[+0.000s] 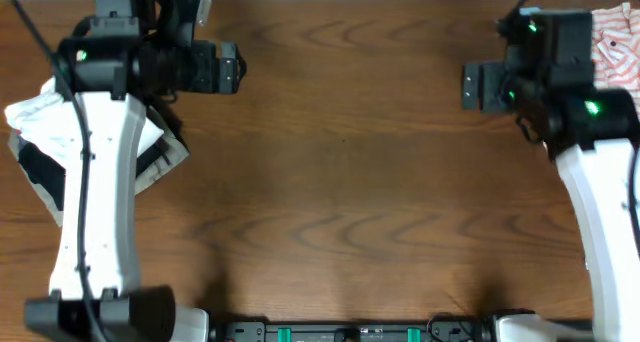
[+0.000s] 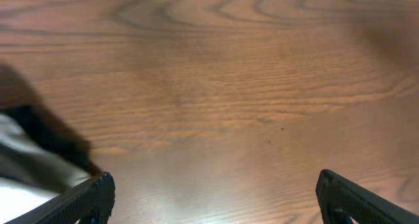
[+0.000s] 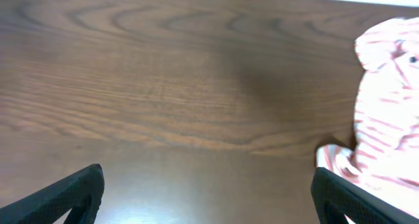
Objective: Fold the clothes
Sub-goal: 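Release the bundle on the stack and lift the left gripper away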
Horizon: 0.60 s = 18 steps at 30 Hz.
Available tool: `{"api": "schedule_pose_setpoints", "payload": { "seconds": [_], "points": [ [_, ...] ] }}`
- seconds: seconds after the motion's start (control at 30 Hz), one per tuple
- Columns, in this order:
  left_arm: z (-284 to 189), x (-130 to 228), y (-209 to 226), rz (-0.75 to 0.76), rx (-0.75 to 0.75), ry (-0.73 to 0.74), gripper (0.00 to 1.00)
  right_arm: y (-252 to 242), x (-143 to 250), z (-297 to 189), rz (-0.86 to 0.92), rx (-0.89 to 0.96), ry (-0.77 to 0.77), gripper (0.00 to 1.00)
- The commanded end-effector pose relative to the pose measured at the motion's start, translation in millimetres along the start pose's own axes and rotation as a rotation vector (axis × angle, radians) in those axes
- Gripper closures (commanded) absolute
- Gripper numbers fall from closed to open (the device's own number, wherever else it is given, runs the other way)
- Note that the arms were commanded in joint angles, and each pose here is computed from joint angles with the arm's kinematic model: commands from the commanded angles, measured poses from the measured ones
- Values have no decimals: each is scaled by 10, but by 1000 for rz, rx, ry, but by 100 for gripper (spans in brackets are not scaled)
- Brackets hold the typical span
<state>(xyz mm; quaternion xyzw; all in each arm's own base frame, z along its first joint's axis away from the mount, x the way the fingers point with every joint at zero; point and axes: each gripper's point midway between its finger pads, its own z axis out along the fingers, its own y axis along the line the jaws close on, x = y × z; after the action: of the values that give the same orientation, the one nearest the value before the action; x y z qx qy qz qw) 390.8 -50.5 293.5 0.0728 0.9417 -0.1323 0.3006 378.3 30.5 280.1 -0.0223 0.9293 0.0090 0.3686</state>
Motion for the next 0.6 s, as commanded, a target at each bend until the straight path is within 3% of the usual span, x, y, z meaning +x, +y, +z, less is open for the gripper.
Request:
{"api": "schedule_pose_setpoints", "payload": {
  "seconds": [0.0, 0.3, 0.43, 0.57],
  "points": [
    [-407, 129, -104, 27, -43, -78, 2, 56, 134, -395, 16, -27, -82, 1],
    [-686, 973, -231, 58, -50, -282, 2, 34, 992, -678, 12, -40, -263, 1],
    [-635, 1360, -233, 71, -52, -328, 2, 53, 1350, -569, 33, -62, -249, 1],
    [-562, 1704, -227, 62, -50, -293, 2, 37, 1796, -354, 30, -52, -122, 1]
  ]
}}
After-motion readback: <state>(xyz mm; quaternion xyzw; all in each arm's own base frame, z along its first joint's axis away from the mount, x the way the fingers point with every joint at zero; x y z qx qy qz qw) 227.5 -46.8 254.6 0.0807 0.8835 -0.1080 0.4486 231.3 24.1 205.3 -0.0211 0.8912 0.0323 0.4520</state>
